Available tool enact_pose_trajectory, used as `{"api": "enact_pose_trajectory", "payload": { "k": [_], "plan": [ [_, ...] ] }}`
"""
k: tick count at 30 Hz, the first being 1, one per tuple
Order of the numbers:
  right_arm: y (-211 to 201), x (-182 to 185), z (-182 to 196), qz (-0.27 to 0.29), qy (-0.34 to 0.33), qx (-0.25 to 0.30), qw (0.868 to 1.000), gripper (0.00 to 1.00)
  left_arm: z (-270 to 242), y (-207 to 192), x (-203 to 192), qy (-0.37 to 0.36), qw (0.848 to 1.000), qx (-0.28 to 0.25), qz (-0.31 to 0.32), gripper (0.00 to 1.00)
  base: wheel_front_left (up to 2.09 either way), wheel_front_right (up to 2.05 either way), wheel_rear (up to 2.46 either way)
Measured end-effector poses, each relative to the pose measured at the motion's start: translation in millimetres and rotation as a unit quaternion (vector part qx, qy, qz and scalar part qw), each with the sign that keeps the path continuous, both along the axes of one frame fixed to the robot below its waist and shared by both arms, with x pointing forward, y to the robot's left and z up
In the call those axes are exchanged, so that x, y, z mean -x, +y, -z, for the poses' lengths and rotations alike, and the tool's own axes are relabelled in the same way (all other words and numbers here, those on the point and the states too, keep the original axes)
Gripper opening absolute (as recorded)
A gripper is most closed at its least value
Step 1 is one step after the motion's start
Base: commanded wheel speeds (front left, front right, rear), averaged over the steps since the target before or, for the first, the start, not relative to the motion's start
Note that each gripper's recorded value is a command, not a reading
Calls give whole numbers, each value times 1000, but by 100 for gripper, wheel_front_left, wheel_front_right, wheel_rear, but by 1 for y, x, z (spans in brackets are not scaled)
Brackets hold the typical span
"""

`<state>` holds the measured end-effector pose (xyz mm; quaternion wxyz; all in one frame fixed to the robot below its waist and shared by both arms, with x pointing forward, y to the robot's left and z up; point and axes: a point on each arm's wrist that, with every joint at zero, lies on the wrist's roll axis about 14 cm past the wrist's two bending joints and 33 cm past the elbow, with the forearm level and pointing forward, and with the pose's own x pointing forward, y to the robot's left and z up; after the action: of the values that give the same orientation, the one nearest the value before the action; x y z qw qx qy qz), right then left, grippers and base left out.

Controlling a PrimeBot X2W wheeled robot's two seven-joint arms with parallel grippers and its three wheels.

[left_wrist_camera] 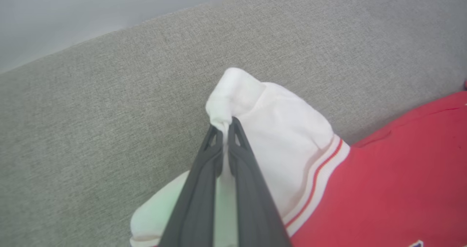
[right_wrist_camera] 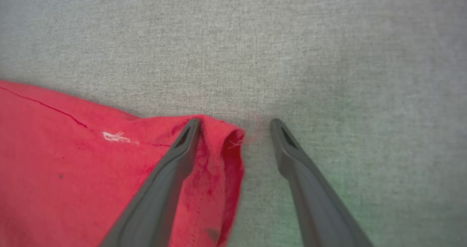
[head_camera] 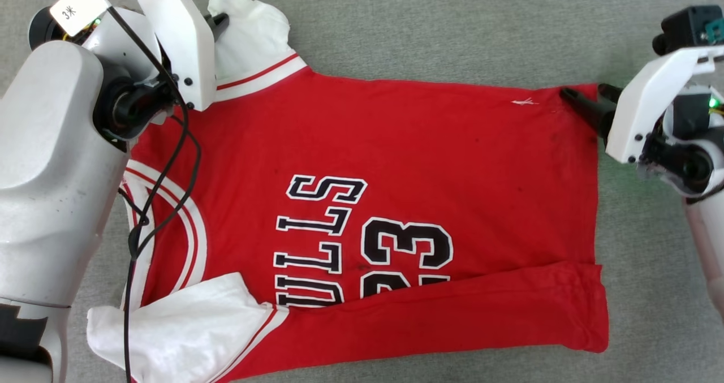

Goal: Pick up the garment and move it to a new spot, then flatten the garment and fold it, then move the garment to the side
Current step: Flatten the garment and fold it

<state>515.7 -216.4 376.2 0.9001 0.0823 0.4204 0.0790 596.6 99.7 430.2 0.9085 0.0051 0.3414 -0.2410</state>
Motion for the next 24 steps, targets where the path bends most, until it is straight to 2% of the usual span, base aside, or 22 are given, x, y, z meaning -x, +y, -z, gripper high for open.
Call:
{"api": "enact_pose_trajectory", "payload": {
  "k": [3, 4, 5, 6, 11, 18, 24],
  "plan": [
    [3, 4, 12, -14, 47, 9, 999, 100, 1, 1, 1, -2, 1000, 3, -1, 0, 0, 0, 0],
    [3, 5, 14, -17, 62, 11, 998, 57, 1, 2, 1, -2, 1000, 5, -1, 0, 0, 0, 0],
    [4, 5, 15, -19, 70, 11, 997, 25, 1, 2, 1, -3, 1000, 6, -1, 0, 0, 0, 0],
    [4, 5, 17, -20, 77, 12, 997, 0, 1, 3, 1, -3, 1000, 6, -2, 0, 0, 0, 0],
    [8, 1, 13, -24, 73, 11, 997, 0, 1, 5, 3, -6, 1000, 12, -6, 0, 0, 0, 0],
    [7, -16, -28, -18, -21, 6, 1000, 0, -12, 12, 13, -38, 998, 35, -22, 0, 0, 0, 0],
    [5, 12, -44, -15, -57, 4, 998, 0, -18, 25, 52, -60, 995, 69, -50, 0, 0, 0, 0]
  ]
}}
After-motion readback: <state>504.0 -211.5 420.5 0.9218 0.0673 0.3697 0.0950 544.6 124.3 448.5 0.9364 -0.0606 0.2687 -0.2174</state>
